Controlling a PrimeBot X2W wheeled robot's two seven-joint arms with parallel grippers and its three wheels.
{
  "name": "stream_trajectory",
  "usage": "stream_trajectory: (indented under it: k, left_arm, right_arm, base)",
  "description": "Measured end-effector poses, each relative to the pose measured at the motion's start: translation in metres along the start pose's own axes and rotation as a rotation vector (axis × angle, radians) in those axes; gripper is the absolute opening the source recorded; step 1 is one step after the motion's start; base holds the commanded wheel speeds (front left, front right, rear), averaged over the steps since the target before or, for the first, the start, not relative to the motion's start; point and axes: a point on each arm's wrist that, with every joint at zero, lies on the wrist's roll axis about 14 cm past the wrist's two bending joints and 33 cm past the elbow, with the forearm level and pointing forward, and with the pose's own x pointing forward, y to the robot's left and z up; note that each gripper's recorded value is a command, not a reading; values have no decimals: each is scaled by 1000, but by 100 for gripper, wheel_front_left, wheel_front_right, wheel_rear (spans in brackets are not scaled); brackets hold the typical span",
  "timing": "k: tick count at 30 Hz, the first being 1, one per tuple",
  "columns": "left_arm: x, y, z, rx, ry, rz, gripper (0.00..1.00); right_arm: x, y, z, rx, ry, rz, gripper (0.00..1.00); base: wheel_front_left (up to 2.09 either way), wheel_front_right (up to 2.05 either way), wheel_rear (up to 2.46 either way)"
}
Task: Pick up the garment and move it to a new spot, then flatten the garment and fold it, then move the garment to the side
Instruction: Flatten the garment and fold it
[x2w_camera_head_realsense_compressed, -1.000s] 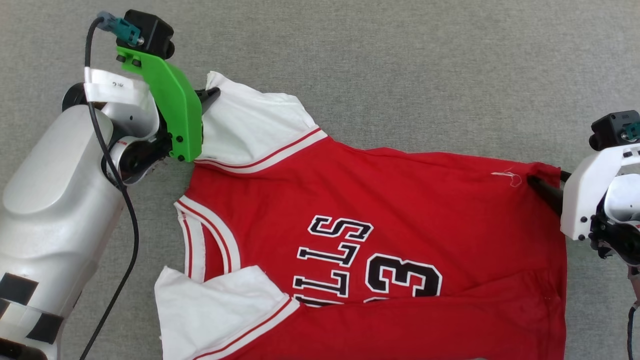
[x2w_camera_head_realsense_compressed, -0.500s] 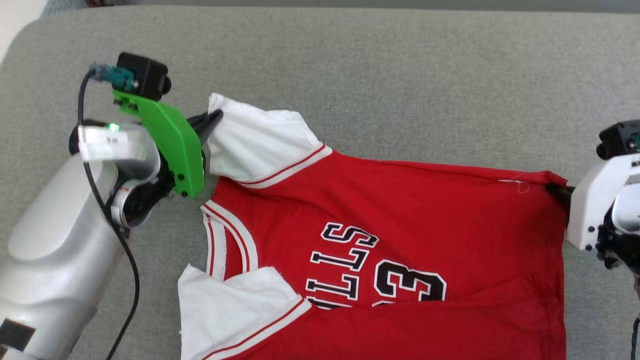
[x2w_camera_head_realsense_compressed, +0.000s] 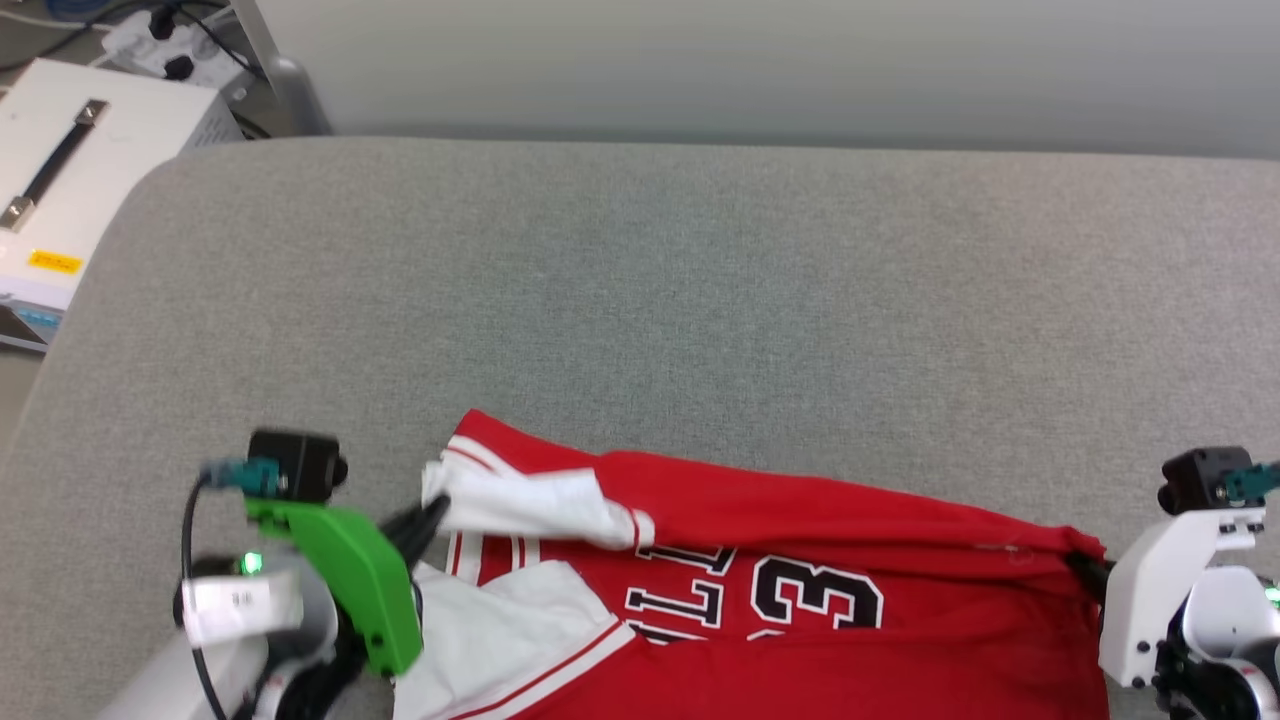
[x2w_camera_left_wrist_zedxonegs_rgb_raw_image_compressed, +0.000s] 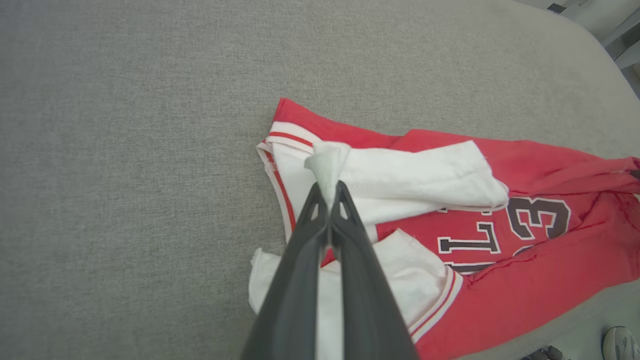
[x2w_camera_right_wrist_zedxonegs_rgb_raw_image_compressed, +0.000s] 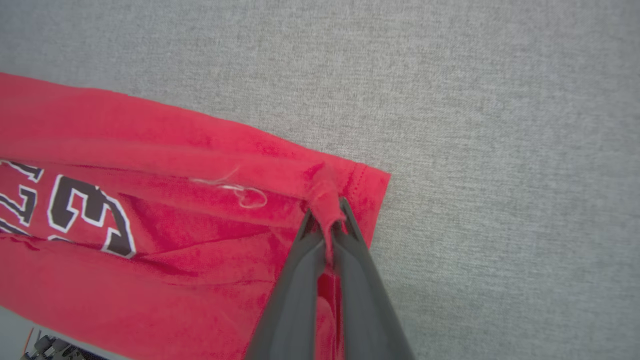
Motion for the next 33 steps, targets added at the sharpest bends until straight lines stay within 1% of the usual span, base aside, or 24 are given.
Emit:
stream_trajectory:
  k: [6, 9, 13, 14, 15, 16, 19, 24, 29, 33]
  left_arm:
    - [-25, -4, -58, -116, 82, 39, 0]
    - [-29, -6, -78, -165, 106, 49, 0]
    - [-29, -6, -100, -197, 139, 69, 0]
    - [-28, -5, -103, -201, 140, 73, 0]
    - [-25, -3, -109, -217, 124, 92, 49]
    - [-24, -3, -111, -224, 120, 94, 100]
    - [-20, -7, -112, -234, 84, 90, 100]
    - [-16, -10, -93, -200, -26, 84, 100]
    - [-18, -11, -63, -120, -157, 92, 100]
    - [-24, -13, -30, -73, -306, 107, 100]
  right_arm:
    - [-12, -1, -18, 49, -29, -16, 0]
    - [-16, -3, -30, 77, -29, -27, 0]
    - [-20, -4, -46, 106, -22, -40, 0]
    - [-19, -3, -50, 118, -16, -39, 10]
    - [-18, 2, -61, 146, -8, -31, 100]
    - [-17, 4, -62, 154, -15, -29, 100]
    - [-18, 7, -60, 164, -60, -25, 100]
    - [-28, 7, -54, 156, -144, -34, 100]
    - [-42, 14, -46, 138, -204, -23, 100]
    - [-56, 14, -35, 123, -247, -29, 100]
  base:
    - [0, 0, 0]
    - [0, 0, 0]
    - [0, 0, 0]
    - [0, 0, 0]
    - [0, 0, 0]
    - [0, 0, 0]
    - [0, 0, 0]
    - [0, 0, 0]
    - [0, 0, 0]
    - [0, 0, 0]
